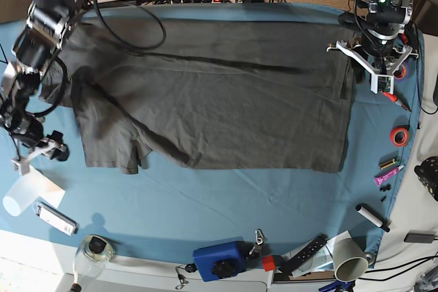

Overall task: Fold the T-shirt properly
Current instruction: 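Fold the sleeve inward over the shirt body with the right gripper, then grasp the shirt's side edges with both grippers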

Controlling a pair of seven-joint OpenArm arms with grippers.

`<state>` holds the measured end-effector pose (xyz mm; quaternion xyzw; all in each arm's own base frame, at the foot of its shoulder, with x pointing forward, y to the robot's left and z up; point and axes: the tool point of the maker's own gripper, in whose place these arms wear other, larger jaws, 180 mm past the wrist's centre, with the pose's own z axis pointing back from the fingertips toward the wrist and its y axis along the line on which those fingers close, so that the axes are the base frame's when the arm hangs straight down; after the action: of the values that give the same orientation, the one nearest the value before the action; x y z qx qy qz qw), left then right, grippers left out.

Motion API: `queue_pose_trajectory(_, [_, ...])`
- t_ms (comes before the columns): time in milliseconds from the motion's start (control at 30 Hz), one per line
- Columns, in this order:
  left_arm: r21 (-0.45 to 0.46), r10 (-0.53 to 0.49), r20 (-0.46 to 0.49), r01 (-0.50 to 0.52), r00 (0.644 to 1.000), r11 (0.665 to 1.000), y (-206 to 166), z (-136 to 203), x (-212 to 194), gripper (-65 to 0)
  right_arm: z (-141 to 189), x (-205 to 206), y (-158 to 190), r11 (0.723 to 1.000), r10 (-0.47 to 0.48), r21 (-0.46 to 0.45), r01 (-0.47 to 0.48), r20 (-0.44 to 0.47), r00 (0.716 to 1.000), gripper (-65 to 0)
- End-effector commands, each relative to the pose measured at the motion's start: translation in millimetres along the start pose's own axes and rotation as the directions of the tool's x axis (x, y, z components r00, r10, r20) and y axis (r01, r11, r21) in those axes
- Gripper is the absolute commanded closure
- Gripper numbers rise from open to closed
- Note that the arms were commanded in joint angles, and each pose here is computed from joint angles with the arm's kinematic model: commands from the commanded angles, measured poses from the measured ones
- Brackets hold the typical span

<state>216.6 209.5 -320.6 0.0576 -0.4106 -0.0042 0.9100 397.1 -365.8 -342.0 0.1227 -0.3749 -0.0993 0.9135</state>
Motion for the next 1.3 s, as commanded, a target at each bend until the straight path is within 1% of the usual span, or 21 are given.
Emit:
queue_pose_trajectory(0, [0.008, -0.01, 0.04, 0.01, 0.999, 1.0, 2, 3, 10, -17.1, 3, 23, 3, 1.0, 0.014, 0.017, -0.015, 0.05, 0.999, -29.4])
queue_pose_trajectory(100, [0.008, -0.01, 0.041, 0.01, 0.999, 1.0, 2, 3, 10, -17.0, -16, 11, 11, 0.999, 0.009, 0.045, -0.009, 0.004, 1.0, -29.4])
queue_pose_trajectory(200, [0.009, -0.009, 0.05, 0.008, 0.999, 1.0, 2, 2, 14, -17.1, -32, -8, 23, 0.998, 0.038, 0.058, -0.034, -0.06, 0.997, -29.3])
queue_pose_trajectory(300, [0.01, -0.007, 0.064, 0.007, 0.998, 1.0, 3, 1, 19, -17.1, -46, -28, 29, 0.998, 0.068, 0.024, -0.065, -0.12, 0.991, -29.3])
queue_pose_trajectory(367, [0.01, -0.008, 0.069, 0.007, 0.998, 1.0, 3, 1, 21, -17.1, -54, -35, 33, 0.998, 0.063, 0.003, -0.063, -0.133, 0.989, -29.3])
queue_pose_trajectory(433, [0.011, -0.007, 0.072, 0.006, 0.997, 1.0, 3, 1, 22, -17.1, -58, -39, 40, 0.999, 0.054, 0.014, -0.053, -0.139, 0.989, -29.3])
queue_pose_trajectory(600, [0.009, -0.004, 0.153, 0.003, 0.988, 1.0, 3, 0, 41, -17.1, -63, -45, 51, 0.998, 0.052, 0.035, -0.047, -0.156, 0.986, -29.3])
queue_pose_trajectory(667, [-0.015, 0.019, 0.173, -0.017, 0.985, 1.0, -1, -4, 49, -17.2, -64, -49, 53, 0.998, 0.052, 0.039, -0.046, -0.173, 0.984, -29.3])
queue_pose_trajectory(733, [-0.065, 0.024, 0.176, -0.012, 0.984, 0.998, -8, -12, 52, -22.0, -63, -53, 53, 0.998, 0.053, 0.04, -0.046, -0.193, 0.98, -29.3])
queue_pose_trajectory(800, [-0.111, -0.004, 0.172, 0.024, 0.985, 0.994, -15, -23, 53, -28.4, -63, -54, 53, 0.998, 0.054, 0.039, -0.047, -0.204, 0.978, -29.3])
queue_pose_trajectory(867, [-0.119, -0.002, 0.171, 0.023, 0.985, 0.993, -14, -37, 57, -31.7, -62, -54, 52, 0.998, 0.054, 0.038, -0.047, -0.206, 0.977, -29.3])
queue_pose_trajectory(967, [-0.116, 0.02, 0.183, 0.001, 0.983, 0.993, -10, -53, 70, -31.8, -62, -54, 52, 0.998, 0.054, 0.038, -0.047, -0.206, 0.977, -29.3])
queue_pose_trajectory(1167, [-0.17, 0.096, 0.23, -0.057, 0.968, 0.984, -13, -70, 106, -31.8, -62, -55, 52, 0.998, 0.054, 0.037, -0.047, -0.207, 0.977, -29.3])
queue_pose_trajectory(1267, [-0.191, 0.11, 0.21, -0.069, 0.972, 0.979, -14, -92, 113, -31.8, -62, -55, 52, 0.998, 0.054, 0.037, -0.047, -0.207, 0.977, -29.3])
